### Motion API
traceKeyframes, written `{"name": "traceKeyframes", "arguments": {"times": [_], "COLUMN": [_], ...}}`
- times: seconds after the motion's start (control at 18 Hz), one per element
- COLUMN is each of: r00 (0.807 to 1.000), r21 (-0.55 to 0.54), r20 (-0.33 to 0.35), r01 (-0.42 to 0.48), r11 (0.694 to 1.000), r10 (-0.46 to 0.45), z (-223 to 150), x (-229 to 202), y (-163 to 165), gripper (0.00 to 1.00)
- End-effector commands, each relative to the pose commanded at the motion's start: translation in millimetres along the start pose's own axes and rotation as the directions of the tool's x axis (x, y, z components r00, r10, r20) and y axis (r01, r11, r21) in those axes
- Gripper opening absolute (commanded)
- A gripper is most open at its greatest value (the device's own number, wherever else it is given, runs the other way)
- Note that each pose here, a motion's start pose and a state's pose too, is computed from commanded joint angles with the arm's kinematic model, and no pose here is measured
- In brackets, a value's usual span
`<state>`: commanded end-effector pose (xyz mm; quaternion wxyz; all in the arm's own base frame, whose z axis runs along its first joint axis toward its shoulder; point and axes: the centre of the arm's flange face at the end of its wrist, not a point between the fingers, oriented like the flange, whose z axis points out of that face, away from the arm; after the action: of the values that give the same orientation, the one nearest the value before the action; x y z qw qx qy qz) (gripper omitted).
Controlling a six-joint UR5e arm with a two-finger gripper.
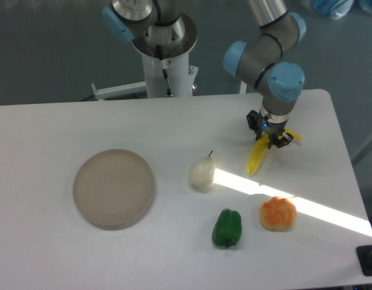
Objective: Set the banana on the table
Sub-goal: 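Lower the held banana down onto the table surface, then open the gripper to release the banana on the table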
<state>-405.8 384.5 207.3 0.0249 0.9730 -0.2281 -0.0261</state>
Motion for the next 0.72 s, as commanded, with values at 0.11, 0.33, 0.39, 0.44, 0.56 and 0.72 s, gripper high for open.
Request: {"name": "traceKeyframes", "arguments": {"times": [0.11, 0.33, 0.39, 0.44, 0.56, 0.72], "r00": [1.0, 0.993, 0.99, 0.99, 0.987, 0.982], "r21": [0.002, 0.013, 0.014, 0.013, 0.018, 0.049], "r20": [0.027, 0.12, 0.138, 0.143, 0.159, 0.189], "r01": [0.0, 0.008, 0.008, 0.008, 0.01, 0.004], "r11": [1.0, 1.0, 1.0, 1.0, 1.0, 0.999], "r10": [0.0, -0.01, -0.009, -0.01, -0.012, -0.013], "z": [-11.0, -56.1, -65.9, -67.0, -74.5, -89.9], "x": [-9.4, -28.5, -32.6, -33.3, -36.3, -42.2], "y": [0.1, 2.0, 2.4, 2.6, 2.5, -5.0], "gripper": [1.0, 1.0, 1.0, 1.0, 1.0, 1.0]}}
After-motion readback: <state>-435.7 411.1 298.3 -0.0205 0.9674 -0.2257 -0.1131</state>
